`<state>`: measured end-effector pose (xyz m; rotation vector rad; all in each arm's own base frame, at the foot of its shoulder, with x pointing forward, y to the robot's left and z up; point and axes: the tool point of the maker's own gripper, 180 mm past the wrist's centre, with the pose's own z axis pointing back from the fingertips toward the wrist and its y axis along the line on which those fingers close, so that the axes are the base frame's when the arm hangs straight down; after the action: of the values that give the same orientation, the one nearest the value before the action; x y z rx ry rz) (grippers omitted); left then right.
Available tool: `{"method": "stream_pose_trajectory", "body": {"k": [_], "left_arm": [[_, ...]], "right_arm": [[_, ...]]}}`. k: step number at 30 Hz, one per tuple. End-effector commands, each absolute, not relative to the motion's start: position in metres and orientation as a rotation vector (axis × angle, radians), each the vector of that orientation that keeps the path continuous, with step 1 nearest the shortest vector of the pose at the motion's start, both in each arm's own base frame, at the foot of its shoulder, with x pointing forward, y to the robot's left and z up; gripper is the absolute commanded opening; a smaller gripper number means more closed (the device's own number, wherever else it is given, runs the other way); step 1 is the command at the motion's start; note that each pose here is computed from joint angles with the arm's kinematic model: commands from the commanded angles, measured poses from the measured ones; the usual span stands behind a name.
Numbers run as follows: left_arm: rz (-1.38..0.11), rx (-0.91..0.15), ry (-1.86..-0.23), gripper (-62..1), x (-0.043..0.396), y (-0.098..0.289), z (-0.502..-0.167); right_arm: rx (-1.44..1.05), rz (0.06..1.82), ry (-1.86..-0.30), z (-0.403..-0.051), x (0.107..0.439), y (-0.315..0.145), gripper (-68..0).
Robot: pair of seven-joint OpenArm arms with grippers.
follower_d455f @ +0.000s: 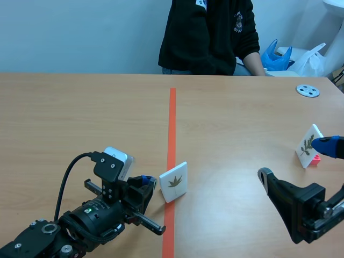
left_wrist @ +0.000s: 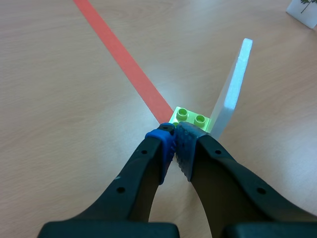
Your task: Sort the leaf by its shape. The table is split by an orange tape line. A compound leaf with several leaflets goes to the left side, a simple leaf with one blade goes to the right side. Return to the home posture when a red brick is placed on the table.
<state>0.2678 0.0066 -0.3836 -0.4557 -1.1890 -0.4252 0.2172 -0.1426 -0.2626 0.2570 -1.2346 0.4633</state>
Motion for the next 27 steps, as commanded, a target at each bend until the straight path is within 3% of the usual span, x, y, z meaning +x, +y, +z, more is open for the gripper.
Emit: {"method": "stream_pose_trajectory", "body": {"k": [1,27], "left_arm": [[-0.416,-0.463,-1.212,-56.9,0.271,0.006,-0.377],[-0.462,-0.438,-1.208,-56.9,0.265,0.02,-0.376]], "right_arm": [[0.253,0.469,-1.275,-0.251,0.223,-0.142,0.4],[0.253,0.469,-1.275,-0.251,0.223,-0.142,0.4]]}}
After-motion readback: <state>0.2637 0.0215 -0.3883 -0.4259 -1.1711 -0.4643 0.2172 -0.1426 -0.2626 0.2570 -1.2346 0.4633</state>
